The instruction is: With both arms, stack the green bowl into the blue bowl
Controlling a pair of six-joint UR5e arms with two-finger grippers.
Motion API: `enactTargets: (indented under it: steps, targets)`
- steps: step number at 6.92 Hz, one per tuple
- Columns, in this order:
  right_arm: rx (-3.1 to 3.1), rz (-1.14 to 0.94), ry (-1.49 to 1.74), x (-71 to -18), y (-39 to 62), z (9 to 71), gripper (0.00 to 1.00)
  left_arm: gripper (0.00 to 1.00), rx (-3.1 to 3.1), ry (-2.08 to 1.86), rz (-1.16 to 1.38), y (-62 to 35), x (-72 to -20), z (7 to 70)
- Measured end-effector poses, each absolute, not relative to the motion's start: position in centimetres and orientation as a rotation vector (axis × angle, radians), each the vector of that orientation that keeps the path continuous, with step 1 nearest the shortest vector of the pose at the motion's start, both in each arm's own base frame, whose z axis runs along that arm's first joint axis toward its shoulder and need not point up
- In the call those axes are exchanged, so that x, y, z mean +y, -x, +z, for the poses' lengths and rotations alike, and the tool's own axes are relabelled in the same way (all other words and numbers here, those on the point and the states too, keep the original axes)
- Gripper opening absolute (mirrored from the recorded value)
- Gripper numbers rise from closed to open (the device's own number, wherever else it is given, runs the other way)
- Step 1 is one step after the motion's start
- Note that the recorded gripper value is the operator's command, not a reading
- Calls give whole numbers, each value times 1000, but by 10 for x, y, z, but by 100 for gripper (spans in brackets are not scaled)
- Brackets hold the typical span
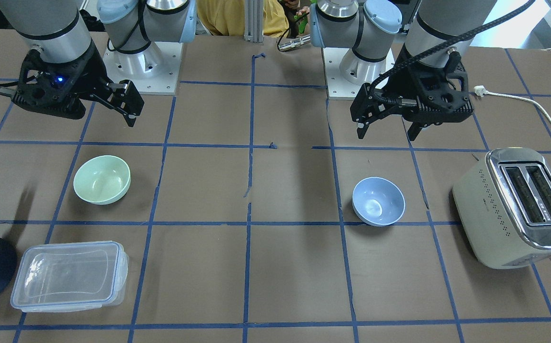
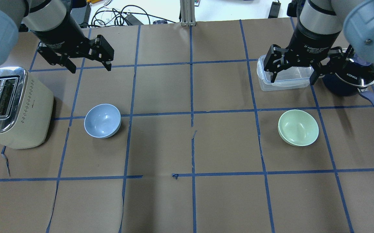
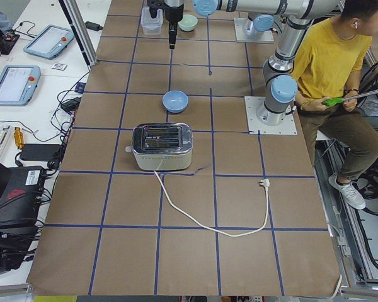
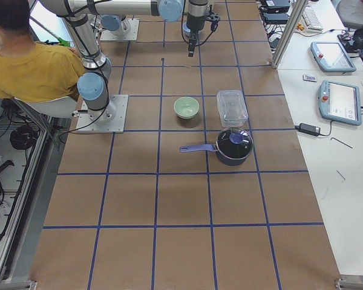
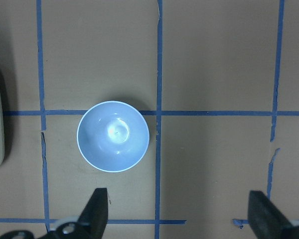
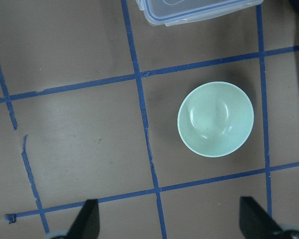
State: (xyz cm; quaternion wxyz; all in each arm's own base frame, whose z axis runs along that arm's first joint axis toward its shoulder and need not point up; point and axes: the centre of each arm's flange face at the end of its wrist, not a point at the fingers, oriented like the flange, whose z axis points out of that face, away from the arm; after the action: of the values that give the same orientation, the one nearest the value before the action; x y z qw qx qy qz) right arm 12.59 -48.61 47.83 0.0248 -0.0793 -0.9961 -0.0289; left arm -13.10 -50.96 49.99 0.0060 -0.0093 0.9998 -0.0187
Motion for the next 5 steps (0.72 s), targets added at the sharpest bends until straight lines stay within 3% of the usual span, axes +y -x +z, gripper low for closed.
enactTargets:
  steps: [5]
  targets:
    - [-3078,-96,242,-485,-126,476,100,100,3127,31,-69,130,-512,497]
